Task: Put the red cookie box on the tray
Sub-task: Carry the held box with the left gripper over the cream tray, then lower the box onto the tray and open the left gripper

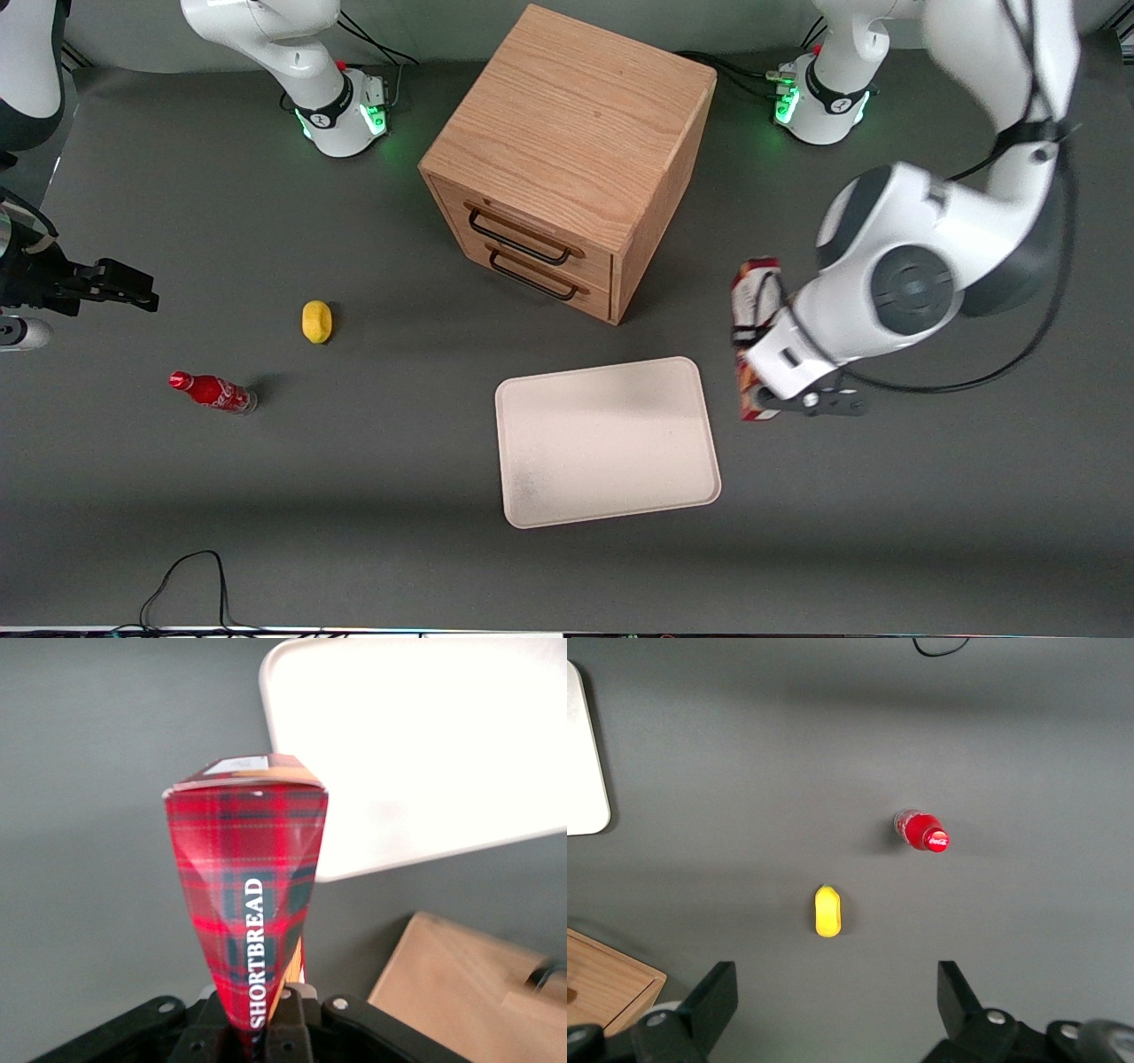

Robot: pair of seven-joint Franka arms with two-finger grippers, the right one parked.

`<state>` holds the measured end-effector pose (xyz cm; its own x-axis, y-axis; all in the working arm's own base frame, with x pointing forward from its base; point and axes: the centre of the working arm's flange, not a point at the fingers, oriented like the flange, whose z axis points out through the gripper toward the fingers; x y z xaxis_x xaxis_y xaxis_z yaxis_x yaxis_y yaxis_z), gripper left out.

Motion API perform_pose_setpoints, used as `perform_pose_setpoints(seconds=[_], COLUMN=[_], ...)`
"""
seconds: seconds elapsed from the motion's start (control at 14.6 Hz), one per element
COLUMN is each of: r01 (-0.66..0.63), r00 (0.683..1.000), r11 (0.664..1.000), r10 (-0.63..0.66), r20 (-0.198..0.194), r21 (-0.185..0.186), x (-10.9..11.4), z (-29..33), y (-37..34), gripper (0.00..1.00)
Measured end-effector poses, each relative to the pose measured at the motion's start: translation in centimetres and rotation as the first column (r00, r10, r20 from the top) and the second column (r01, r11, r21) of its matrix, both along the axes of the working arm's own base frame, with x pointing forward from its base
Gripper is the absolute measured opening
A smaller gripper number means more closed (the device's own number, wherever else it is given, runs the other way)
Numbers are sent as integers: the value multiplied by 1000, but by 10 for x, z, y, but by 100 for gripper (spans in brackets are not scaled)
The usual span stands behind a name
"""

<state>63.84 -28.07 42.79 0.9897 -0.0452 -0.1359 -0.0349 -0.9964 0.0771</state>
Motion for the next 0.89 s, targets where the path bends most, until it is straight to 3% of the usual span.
perform_pose_setpoints(seconds=[0.34, 0.89], r01=[-73, -149], r00=[997, 987], r11=[997, 989], r10=[74, 150], r20=[34, 61], r21=[-28, -22], x=[15, 45], z=[-57, -130], y=[-66, -46], gripper=[7, 7])
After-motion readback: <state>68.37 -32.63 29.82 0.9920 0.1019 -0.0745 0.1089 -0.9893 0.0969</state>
